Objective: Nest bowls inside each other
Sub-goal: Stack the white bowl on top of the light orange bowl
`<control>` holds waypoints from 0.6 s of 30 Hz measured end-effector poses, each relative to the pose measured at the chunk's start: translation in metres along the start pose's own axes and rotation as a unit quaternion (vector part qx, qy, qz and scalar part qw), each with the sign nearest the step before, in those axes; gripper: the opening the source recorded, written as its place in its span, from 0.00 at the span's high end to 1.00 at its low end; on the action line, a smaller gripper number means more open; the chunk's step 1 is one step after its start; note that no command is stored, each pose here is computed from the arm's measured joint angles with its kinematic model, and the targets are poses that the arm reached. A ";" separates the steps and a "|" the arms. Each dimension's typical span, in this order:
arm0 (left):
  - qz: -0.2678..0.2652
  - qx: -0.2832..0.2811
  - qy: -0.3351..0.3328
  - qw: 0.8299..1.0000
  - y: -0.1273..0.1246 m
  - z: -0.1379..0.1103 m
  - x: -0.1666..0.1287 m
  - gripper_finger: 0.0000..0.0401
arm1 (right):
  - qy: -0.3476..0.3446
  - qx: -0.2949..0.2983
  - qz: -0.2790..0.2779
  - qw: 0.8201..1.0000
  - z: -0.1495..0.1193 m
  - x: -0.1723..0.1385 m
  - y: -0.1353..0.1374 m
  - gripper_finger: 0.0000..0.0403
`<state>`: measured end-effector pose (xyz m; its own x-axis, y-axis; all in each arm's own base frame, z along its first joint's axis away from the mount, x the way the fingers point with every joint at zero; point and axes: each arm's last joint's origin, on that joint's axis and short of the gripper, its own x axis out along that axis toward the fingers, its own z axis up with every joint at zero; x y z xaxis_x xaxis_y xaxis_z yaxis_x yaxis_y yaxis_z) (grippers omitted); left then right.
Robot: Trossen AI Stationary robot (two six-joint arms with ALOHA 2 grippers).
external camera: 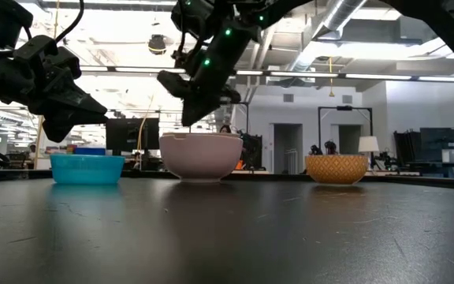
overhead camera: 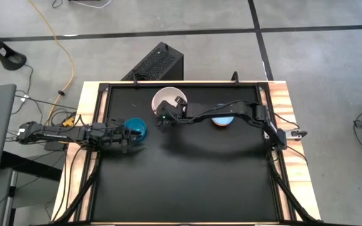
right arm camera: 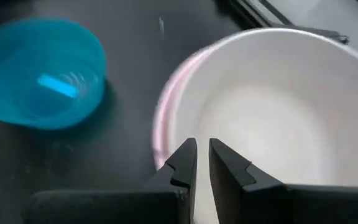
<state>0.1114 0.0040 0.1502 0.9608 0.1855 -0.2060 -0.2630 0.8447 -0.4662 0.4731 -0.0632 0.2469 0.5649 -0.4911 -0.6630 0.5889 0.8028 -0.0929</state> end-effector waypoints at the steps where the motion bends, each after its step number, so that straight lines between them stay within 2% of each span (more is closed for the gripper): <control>1: 0.000 0.000 0.000 1.000 0.000 0.000 0.000 0.78 | 0.006 -0.005 -0.002 1.000 0.003 -0.004 -0.002 0.85; 6: -0.001 0.001 0.000 1.000 0.000 0.000 0.000 0.78 | 0.030 -0.010 0.008 0.999 0.027 -0.042 -0.030 0.85; 11: -0.001 0.003 0.005 1.000 0.000 -0.001 0.000 0.78 | 0.085 0.003 -0.004 0.996 0.033 -0.081 -0.084 0.85; 15: 0.003 0.004 0.009 1.000 0.000 -0.001 0.001 0.78 | 0.108 0.020 -0.029 0.994 0.021 -0.112 -0.124 0.85; 18: 0.003 0.005 0.010 1.000 0.001 -0.002 0.001 0.78 | 0.121 0.052 -0.040 0.991 -0.004 -0.126 -0.147 0.85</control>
<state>0.1124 0.0038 0.1482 0.9570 0.1815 -0.2262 -0.2688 0.8480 -0.4568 0.3129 -0.1182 0.3411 0.3670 -0.4461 -0.8163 0.6896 0.7194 -0.0832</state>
